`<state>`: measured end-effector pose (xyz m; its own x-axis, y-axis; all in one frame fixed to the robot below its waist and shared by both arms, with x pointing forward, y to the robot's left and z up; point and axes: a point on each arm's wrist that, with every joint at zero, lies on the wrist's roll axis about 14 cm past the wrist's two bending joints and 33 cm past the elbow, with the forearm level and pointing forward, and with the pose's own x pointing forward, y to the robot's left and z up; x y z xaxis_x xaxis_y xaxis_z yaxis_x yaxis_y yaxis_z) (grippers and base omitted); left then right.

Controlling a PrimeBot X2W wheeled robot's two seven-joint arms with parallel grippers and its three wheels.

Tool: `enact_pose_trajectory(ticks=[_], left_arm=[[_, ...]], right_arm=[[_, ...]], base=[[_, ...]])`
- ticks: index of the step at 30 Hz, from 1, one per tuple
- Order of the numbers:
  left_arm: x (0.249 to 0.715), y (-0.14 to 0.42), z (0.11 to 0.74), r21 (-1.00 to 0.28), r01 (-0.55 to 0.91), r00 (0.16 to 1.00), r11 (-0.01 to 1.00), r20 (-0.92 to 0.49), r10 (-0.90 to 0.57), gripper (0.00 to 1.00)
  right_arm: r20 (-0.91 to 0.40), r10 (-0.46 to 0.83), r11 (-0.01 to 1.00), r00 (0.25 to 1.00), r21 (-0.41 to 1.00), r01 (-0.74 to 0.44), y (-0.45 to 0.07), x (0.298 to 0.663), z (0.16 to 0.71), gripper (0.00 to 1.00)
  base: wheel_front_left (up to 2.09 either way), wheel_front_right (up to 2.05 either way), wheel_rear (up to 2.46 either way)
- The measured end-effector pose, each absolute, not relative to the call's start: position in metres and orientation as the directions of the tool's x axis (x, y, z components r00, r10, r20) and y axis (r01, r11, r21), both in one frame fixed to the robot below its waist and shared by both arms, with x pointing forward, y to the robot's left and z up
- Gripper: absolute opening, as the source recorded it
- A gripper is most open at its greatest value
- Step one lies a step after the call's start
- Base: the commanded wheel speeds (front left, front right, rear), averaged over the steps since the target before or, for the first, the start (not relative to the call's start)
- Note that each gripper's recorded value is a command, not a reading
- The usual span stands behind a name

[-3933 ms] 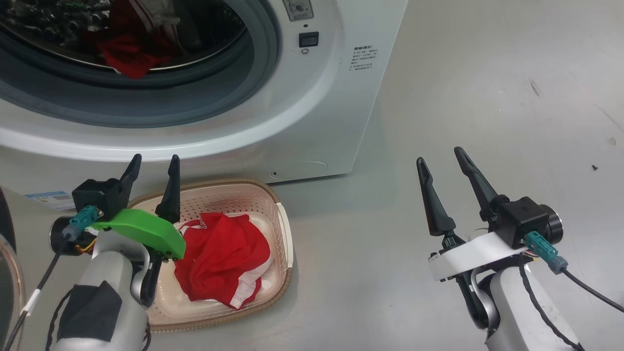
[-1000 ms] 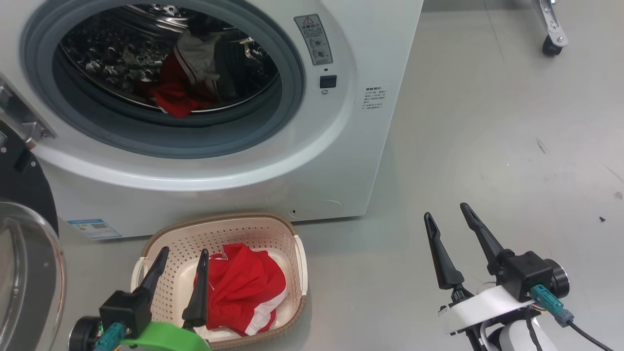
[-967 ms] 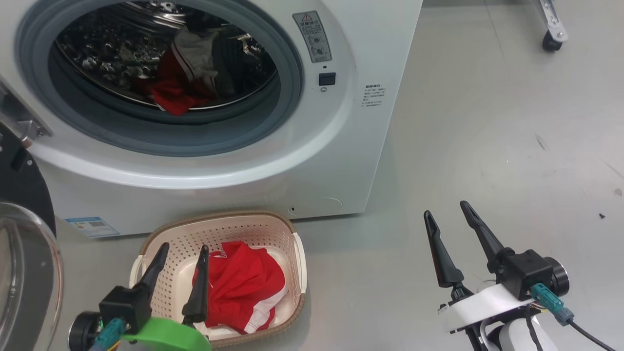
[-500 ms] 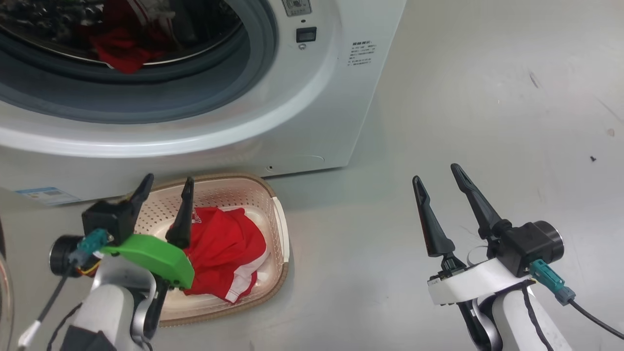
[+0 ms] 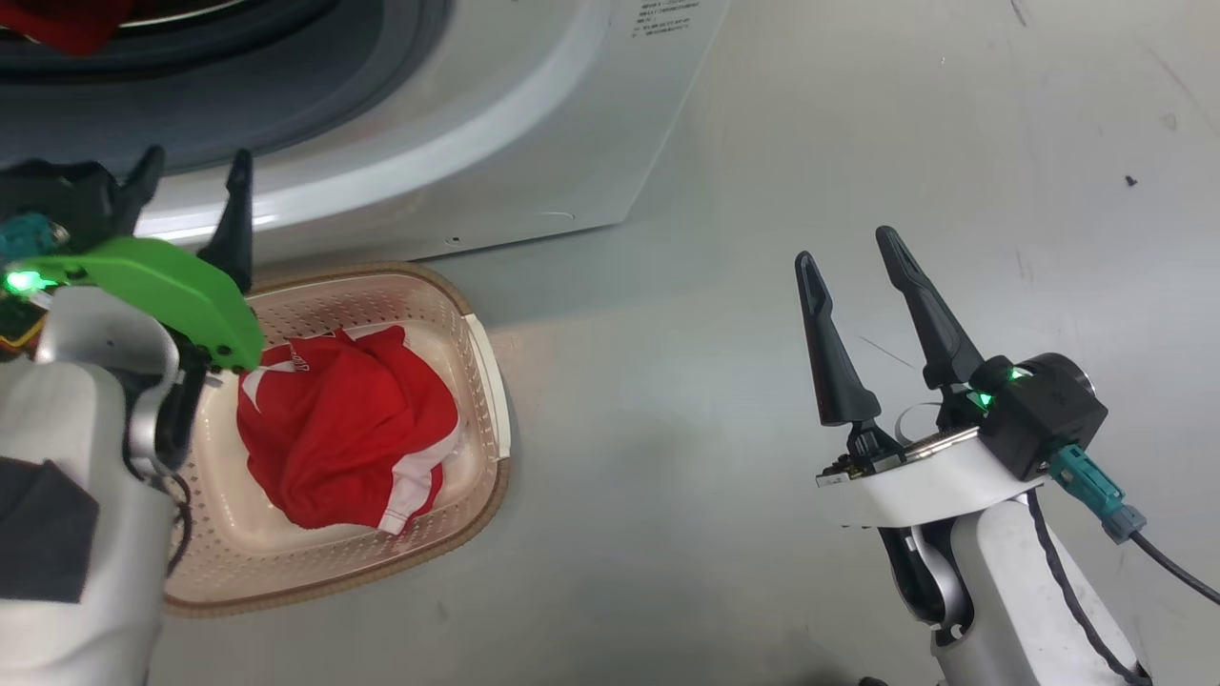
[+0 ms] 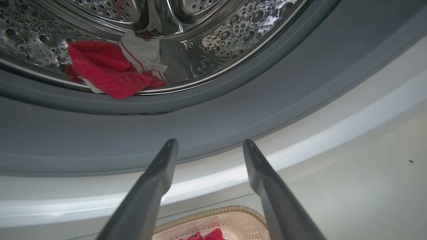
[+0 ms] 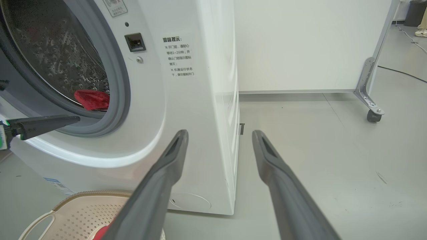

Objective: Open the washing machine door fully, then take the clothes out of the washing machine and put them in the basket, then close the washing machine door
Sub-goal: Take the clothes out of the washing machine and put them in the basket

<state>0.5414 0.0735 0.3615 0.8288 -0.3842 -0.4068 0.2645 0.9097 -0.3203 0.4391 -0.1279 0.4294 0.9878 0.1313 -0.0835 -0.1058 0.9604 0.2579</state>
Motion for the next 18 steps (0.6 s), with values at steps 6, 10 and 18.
enact_pose_trajectory(ticks=[6, 10, 18], left_arm=[[0.578, 0.079, 0.353, -0.255, 0.296, 0.822, 0.921, -0.424, -0.381, 1.00], [0.602, 0.084, 0.354, -0.200, 0.316, 0.824, 0.927, -0.427, -0.373, 1.00], [0.641, 0.091, 0.356, -0.131, 0.329, 0.831, 0.935, -0.430, -0.353, 1.00]], right_arm=[[-0.119, 0.109, 0.960, 0.987, 0.272, -0.073, -0.134, 0.444, 0.415, 1.00], [-0.137, 0.098, 0.959, 0.986, 0.277, -0.057, -0.136, 0.445, 0.409, 1.00], [-0.163, 0.081, 0.955, 0.983, 0.295, -0.030, -0.139, 0.446, 0.401, 1.00]], base=[[0.00, 0.00, 0.00], [0.00, 0.00, 0.00], [0.00, 0.00, 0.00]])
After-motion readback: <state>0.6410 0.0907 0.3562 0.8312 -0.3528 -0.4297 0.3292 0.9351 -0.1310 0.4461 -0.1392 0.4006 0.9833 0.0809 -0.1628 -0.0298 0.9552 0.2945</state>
